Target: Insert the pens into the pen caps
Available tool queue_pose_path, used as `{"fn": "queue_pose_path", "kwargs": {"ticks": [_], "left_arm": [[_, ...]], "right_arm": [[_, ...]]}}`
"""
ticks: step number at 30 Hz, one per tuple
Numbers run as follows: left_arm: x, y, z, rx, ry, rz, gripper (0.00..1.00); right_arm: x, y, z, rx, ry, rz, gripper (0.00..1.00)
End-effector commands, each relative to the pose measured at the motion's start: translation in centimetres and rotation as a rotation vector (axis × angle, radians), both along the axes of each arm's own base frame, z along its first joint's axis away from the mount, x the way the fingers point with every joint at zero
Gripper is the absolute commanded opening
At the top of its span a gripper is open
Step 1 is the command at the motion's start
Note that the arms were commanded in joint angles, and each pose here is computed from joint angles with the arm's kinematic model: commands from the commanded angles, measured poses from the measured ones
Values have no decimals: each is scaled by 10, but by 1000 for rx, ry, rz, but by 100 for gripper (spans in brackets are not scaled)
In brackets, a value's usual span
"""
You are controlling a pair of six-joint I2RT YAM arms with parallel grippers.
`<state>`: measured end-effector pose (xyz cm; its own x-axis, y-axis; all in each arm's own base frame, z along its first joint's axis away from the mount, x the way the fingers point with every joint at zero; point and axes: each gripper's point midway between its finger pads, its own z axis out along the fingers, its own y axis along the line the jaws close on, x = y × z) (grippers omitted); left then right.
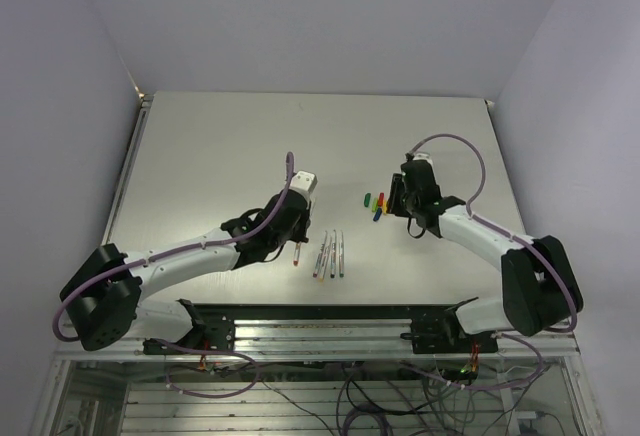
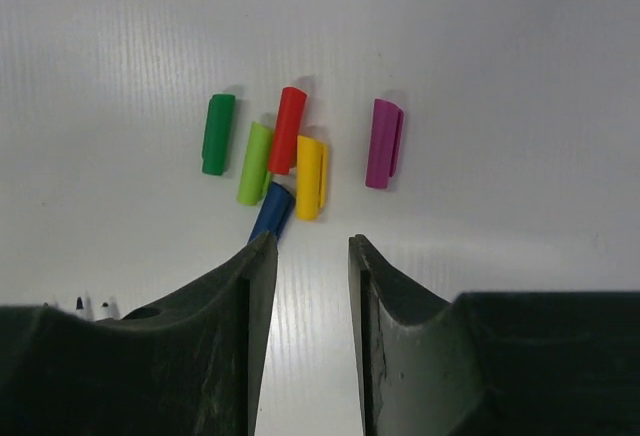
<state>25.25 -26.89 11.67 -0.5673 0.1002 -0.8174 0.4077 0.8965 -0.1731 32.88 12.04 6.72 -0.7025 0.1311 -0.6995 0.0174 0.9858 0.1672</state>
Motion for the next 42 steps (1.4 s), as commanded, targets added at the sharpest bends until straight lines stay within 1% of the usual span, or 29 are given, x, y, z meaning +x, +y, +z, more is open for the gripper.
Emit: {"fn": "queue_pose_path", "kwargs": {"ticks": [1,5,10,17,22,29,42], "left_arm": [[-1,-7,8,-42,-12,-26,7],[0,-7,6,-18,-12,-30,7],[3,-12,2,-13,-10,-35,7],[3,-19,-2,-41,6,-40,7],[3,-17,-3,-26,8,-38,7],[3,-12,-6,-10,11,-24,7],[5,-18,-10,5,18,-37,7]], "right_arm": [[16,-1,5,-30,-34,-17,34],[21,0,-1,-44,-27,-14,31],[28,0,-9,-73,-15,-7,31],[38,2,-22,-102,11,-8,32],[41,4,-28,-102,24,-3,32],[42,8,-34,-91,38,11,32],[36,5,-47,-113,74,7,32]]}}
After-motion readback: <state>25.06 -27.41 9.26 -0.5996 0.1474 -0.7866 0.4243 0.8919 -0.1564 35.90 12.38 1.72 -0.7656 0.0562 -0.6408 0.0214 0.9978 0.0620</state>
